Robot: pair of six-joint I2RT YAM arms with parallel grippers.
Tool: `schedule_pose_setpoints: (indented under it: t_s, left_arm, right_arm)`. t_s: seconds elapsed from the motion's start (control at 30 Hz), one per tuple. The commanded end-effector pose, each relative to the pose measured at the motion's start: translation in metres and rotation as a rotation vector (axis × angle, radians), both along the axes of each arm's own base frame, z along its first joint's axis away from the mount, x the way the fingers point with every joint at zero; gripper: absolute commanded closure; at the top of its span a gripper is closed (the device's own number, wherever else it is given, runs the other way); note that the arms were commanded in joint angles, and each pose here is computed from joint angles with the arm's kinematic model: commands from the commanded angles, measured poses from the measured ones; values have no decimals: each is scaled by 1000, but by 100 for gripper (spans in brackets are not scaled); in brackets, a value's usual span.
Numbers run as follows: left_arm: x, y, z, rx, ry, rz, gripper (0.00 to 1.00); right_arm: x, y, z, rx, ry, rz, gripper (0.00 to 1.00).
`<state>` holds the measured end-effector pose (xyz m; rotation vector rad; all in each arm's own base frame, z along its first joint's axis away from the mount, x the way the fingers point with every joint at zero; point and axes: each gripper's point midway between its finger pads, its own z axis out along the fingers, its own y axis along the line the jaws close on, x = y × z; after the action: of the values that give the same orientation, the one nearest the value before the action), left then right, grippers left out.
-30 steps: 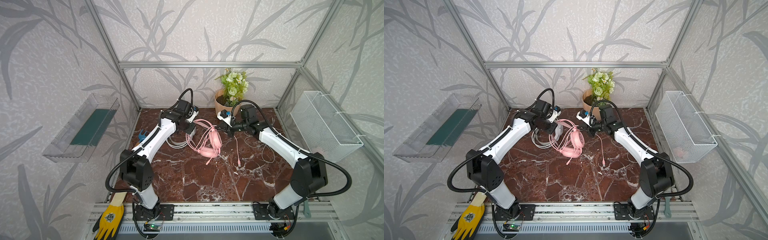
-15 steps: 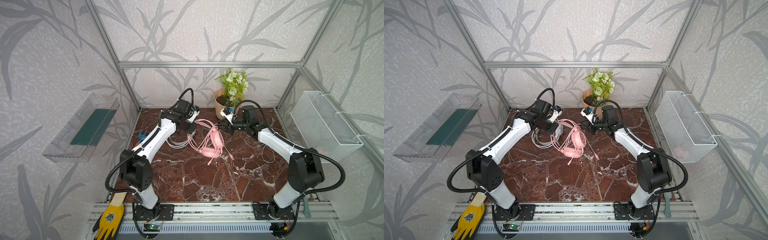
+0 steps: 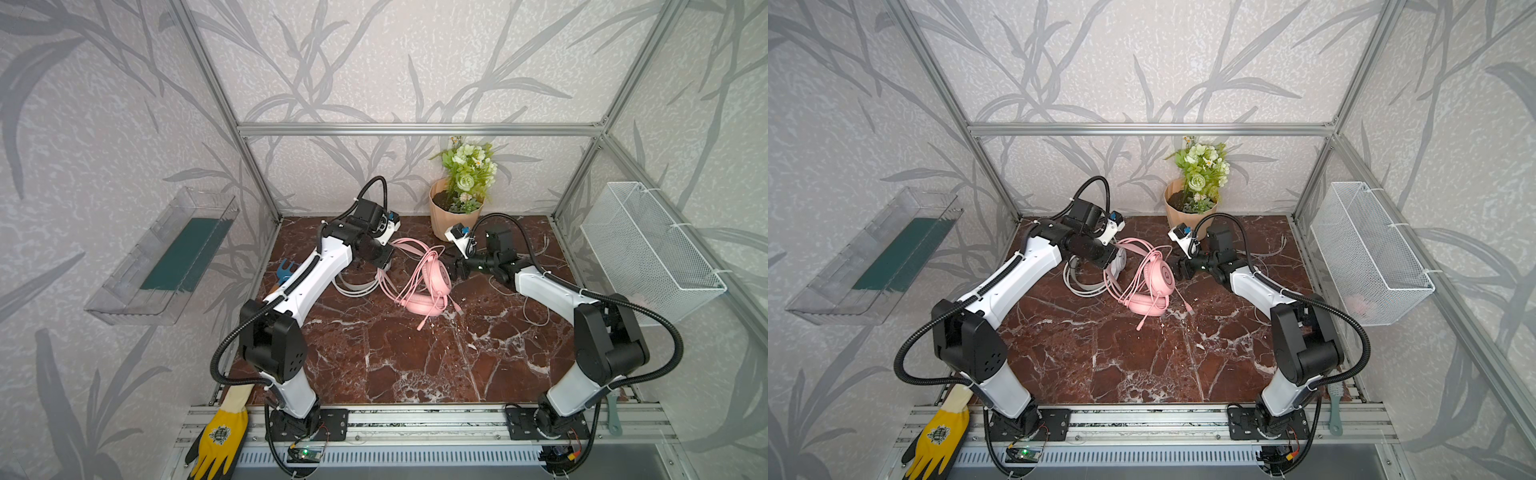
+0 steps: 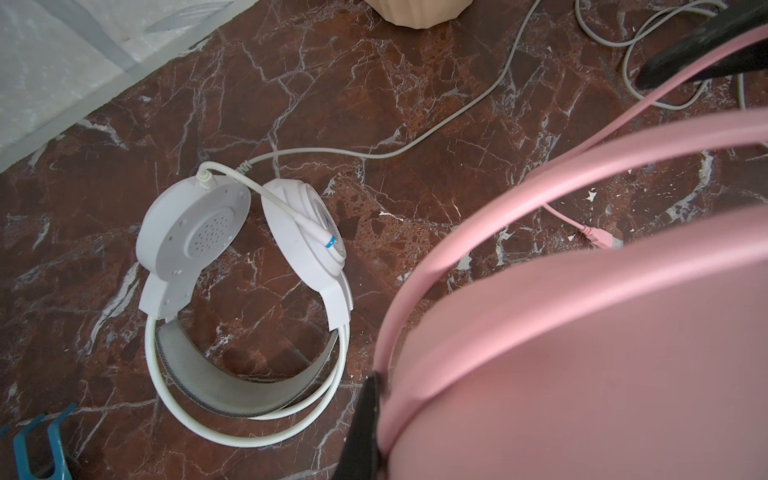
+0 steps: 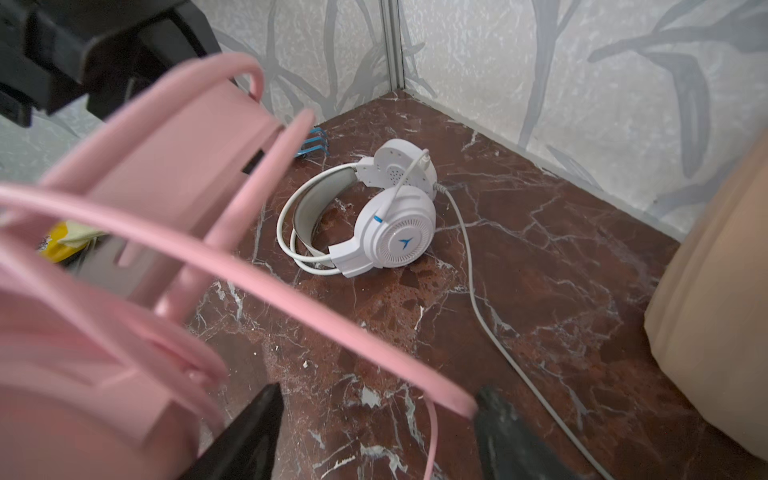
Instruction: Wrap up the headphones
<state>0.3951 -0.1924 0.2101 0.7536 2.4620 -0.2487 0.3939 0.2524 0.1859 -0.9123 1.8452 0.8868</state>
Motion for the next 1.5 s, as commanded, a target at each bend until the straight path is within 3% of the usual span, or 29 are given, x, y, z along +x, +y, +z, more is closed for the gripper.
schedule_pose_setpoints:
  t_s: [0.0,0.17,0.3,0.6,0.83,1.3,1.47]
  left_arm:
    - [-2,-9,19,-79,-23,-5,100]
    - [-2,-7,19,-87,-19,5,100]
    - [-2,-7,18,-90,-14,11,100]
    - [-2,-6,21,-113,-8,23,100]
    - [-3,-10,28,-145,-6,20,100]
    - [-5,-10,36,-150,-7,22,100]
    - [-5,-11,38,-157,-6,18,100]
  right_arm:
    - [-3,-4,20,56,-22,-21,21]
    - [-8,-12,11,53,-18,-56,13]
    - [-12,-18,3,47,4,-88,1]
    - [-18,-34,-36,63,104,-233,0]
    - [-15,-47,-74,48,153,-388,4]
    - [12,-26,-123,-16,188,-484,11]
    - [20,-19,-133,-38,201,-477,21]
